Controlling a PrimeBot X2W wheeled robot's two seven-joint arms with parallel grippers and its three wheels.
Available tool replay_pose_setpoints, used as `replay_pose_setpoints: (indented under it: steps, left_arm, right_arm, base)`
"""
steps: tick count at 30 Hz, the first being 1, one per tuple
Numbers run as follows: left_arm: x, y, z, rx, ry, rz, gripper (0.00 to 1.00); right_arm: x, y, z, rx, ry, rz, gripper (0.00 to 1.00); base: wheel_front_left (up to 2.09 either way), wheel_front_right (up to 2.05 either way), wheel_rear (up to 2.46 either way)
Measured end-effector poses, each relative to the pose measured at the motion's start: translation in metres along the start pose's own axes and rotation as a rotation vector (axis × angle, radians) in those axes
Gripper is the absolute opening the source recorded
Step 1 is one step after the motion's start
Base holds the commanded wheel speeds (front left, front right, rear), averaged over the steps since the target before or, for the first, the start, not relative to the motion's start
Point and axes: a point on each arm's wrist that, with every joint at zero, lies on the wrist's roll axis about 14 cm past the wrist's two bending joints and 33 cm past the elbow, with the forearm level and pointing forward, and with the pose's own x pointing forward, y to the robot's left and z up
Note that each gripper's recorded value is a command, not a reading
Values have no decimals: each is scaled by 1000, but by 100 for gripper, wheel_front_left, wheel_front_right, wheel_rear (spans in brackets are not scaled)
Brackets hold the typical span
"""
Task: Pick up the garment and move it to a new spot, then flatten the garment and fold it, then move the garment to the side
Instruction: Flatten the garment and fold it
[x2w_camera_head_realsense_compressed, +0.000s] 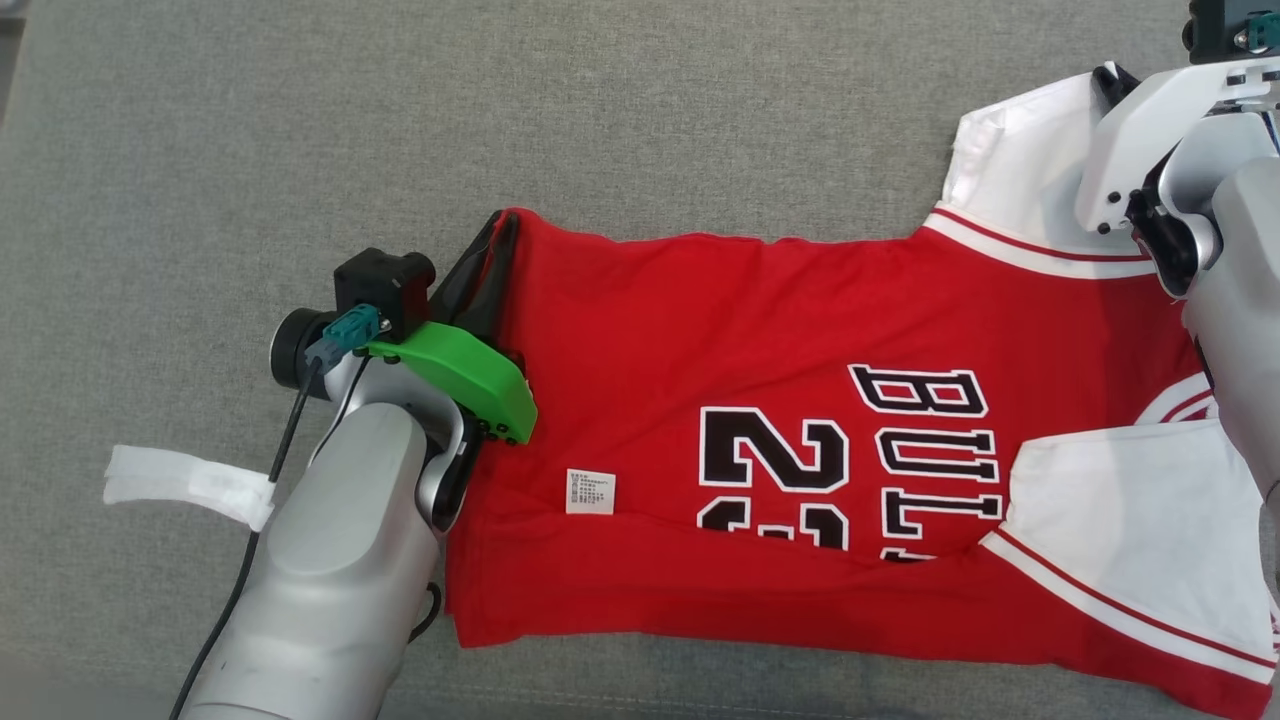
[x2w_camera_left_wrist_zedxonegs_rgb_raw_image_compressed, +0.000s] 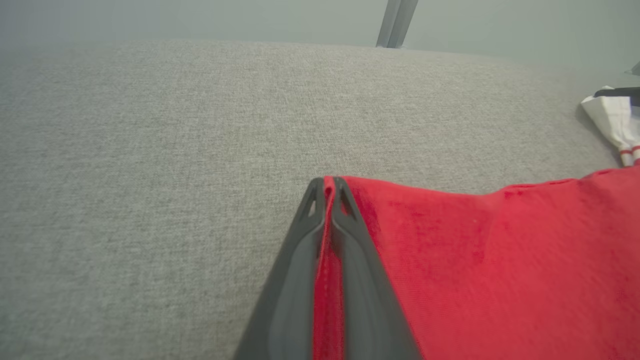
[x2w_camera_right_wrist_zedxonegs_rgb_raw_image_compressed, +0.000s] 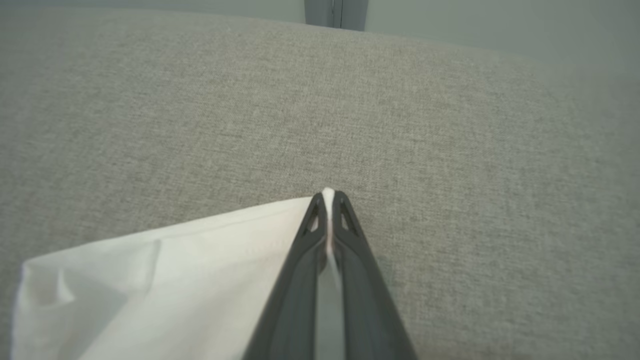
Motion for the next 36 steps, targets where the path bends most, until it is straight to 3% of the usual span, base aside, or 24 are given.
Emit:
replay_pose_setpoints:
  steps: [5,17,27,36]
  left_arm:
    - [-4,1,6,-2,-15,7,0]
    - [-24,1,15,9,-41,13,0]
    - [-51,0,20,22,-59,20,0]
    - [-75,-8,9,14,-47,20,0]
  right_arm:
    - [-14,0,27,18,-121,3,0]
    - [-72,-5,44,122,-307,25,0]
    - [-136,-24,29,209,-381,4,0]
    - [-186,-24,-23,309,-352,-5,0]
  base:
    - [0,0,0]
    - [0,0,0]
    - [0,0,0]
    - [0,0,0]
